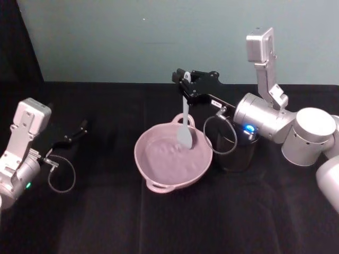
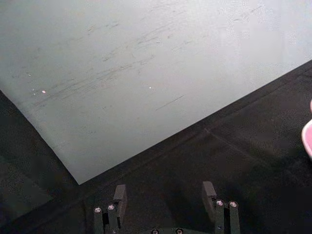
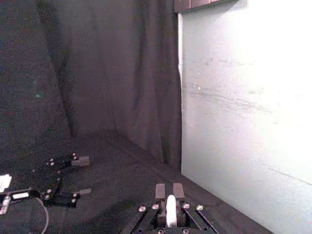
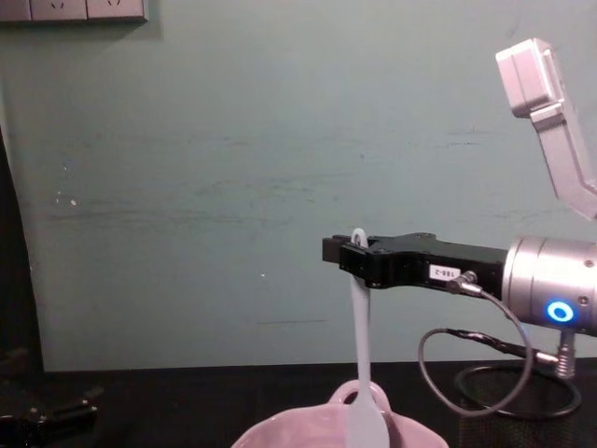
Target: Use the one hand to pick up the spoon and stir the clear water in the bowl.
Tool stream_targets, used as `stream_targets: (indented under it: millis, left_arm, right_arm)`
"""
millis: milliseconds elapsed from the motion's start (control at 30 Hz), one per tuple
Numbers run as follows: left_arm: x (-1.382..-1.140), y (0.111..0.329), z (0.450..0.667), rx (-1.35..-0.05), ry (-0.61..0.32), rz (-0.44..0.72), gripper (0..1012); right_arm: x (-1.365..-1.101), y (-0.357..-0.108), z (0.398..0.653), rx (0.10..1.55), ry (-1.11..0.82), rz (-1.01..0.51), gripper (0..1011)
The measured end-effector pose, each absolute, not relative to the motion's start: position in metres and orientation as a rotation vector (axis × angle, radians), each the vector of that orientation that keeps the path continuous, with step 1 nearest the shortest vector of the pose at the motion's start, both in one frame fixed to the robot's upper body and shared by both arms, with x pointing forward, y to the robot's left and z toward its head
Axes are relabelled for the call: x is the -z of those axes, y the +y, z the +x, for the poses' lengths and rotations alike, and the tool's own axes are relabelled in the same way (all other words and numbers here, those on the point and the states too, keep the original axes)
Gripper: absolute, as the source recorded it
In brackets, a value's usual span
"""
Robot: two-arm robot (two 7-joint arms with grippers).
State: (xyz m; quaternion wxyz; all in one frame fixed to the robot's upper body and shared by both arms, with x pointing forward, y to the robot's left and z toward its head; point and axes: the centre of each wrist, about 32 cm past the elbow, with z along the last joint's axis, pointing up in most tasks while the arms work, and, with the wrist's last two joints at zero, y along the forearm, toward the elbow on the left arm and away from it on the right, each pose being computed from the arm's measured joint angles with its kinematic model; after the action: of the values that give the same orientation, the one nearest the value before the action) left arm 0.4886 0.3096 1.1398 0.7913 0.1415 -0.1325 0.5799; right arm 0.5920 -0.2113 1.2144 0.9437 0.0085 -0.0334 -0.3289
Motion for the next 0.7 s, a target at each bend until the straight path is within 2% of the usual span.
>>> stream_targets:
  millis: [267,533,700]
  left_arm:
    - [-1.14,0.31,0.489,-1.248,-0.285,0.304,1011]
    - [-1.14,0.31,0.489,-1.248,-0.285,0.304,1011]
    - [-1.14,0.31,0.489,-1.248,-0.285,0.304,1011]
  right_arm:
    - [-1.22,-0.209,0.575,0.659,-0.083,-0.031,108]
    - [-1.223,-0.192,0.557,0.601,-0.1,-0.033,108]
    - [-1.223,-0.182,0.555,0.569,-0.094,-0.023,109]
